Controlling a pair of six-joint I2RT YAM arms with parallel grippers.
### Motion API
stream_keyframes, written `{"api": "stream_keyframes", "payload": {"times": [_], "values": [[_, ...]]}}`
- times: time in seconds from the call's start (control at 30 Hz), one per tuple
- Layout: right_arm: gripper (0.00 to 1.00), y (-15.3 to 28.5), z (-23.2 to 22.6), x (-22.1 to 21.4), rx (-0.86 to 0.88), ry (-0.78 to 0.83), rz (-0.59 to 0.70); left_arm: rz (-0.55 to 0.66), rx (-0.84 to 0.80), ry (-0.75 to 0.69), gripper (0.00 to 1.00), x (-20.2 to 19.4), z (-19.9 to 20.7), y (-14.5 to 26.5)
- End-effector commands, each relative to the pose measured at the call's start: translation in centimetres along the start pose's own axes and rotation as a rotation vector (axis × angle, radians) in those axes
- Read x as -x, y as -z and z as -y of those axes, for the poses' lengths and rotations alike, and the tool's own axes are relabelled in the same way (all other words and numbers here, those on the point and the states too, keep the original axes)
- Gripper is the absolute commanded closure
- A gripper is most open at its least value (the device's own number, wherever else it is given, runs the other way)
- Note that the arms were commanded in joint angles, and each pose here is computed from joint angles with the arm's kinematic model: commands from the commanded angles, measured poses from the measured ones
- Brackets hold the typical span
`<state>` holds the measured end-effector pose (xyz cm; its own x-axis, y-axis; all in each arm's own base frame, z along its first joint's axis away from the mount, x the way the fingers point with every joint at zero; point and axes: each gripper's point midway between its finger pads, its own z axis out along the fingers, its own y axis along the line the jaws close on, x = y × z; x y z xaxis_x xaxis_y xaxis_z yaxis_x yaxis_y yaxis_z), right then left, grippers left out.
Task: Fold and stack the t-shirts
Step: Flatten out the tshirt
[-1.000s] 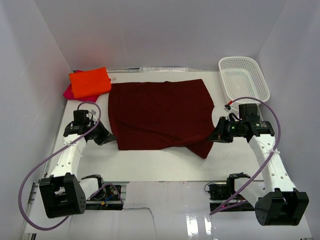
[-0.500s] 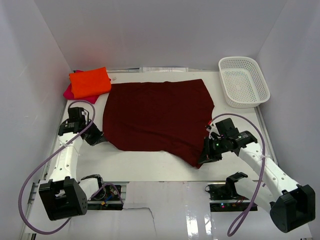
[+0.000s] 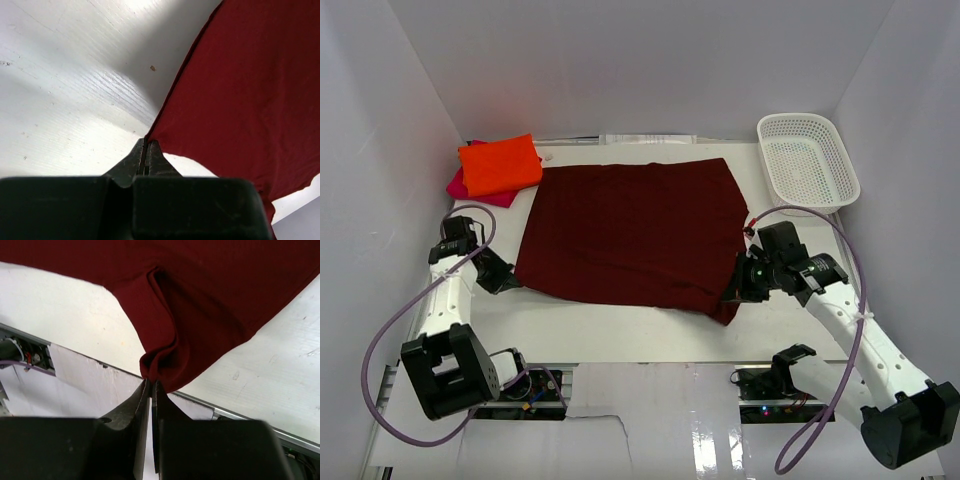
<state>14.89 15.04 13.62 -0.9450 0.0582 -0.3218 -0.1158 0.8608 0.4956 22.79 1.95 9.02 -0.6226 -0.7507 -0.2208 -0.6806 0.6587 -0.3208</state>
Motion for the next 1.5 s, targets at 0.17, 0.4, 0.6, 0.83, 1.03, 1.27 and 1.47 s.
{"api": "stream_keyframes", "payload": {"times": [0.17,0.4,0.6,0.83,1.03,1.27,1.47], "values": [[0.92,1.0,-0.8,6.0,-0.076,0.052,0.154,0.041,-0.011,0.042,1.00,3.0,0.6,-1.2],[0.92,-0.2,-0.9,9.8,-0.106,0.074,0.182,0.046,-0.035,0.109,1.00,4.6,1.5,-2.4],[0.92,0.0,-1.9,13.8,-0.110,0.124,0.230,0.029,-0.055,0.131,1.00,5.6,2.4,-3.8],[0.92,0.1,-3.5,17.5,-0.066,0.163,0.274,0.020,-0.035,0.145,1.00,5.9,2.1,-4.9],[0.92,-0.7,-4.4,20.3,-0.043,0.199,0.290,0.044,-0.044,0.148,1.00,6.8,2.6,-4.5],[0.92,-1.9,-5.2,22.5,-0.012,0.220,0.295,0.073,-0.073,0.133,1.00,8.2,3.7,-3.7],[0.92,-1.5,-6.0,23.7,0.006,0.229,0.318,0.064,-0.099,0.122,1.00,8.8,4.6,-3.4]]}}
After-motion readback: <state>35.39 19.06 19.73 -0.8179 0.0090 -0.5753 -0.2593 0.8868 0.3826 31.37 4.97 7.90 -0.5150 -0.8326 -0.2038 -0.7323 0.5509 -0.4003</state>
